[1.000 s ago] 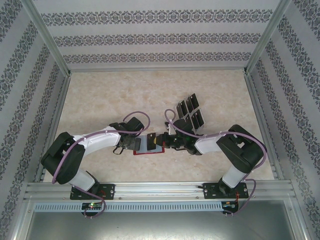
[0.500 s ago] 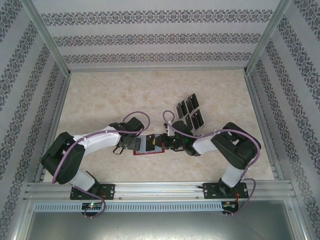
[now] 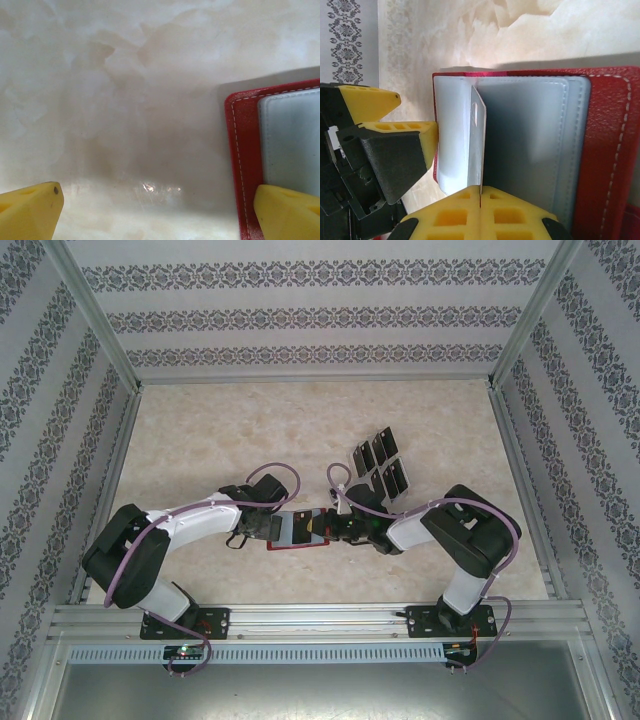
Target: Put the credit cards into the card holder
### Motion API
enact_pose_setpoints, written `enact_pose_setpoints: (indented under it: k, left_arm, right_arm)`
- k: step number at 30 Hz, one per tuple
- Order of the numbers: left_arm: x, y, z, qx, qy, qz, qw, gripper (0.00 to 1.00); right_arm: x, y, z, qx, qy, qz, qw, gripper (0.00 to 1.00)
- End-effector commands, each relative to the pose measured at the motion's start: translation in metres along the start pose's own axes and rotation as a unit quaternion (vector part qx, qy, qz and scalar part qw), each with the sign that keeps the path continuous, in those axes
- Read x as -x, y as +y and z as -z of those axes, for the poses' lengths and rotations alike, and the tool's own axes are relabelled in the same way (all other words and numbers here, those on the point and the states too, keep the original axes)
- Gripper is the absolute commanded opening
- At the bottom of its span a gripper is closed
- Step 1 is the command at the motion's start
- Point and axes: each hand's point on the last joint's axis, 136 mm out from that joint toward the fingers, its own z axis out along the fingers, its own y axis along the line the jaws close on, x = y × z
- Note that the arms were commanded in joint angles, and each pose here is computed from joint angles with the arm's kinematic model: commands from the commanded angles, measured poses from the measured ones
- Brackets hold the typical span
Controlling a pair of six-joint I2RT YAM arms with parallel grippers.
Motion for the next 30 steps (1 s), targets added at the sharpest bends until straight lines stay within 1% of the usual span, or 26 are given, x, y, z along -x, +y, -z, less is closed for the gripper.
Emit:
enact_pose_setpoints:
  k: [1,9,30]
  left_arm:
    - [-0.006,0.003,0.002,0.009,0.003,-0.010,1.000,0.98]
    - [-0.006,0.002,0.001,0.007,0.005,-0.010,1.000,0.98]
    - [-0.006,0.001,0.001,0.003,0.005,-0.008,1.000,0.98]
  right_arm:
    - [-0.004,-0.007,-0.002,-0.004,0.012,-0.002,1.000,0.00]
    - [-0.009,-0.007,-0.012,-0.002,0.032,-0.008,0.999,0.00]
    - [-0.010,-0.003,-0.025,-0.005,0.047,-0.008,0.999,0.00]
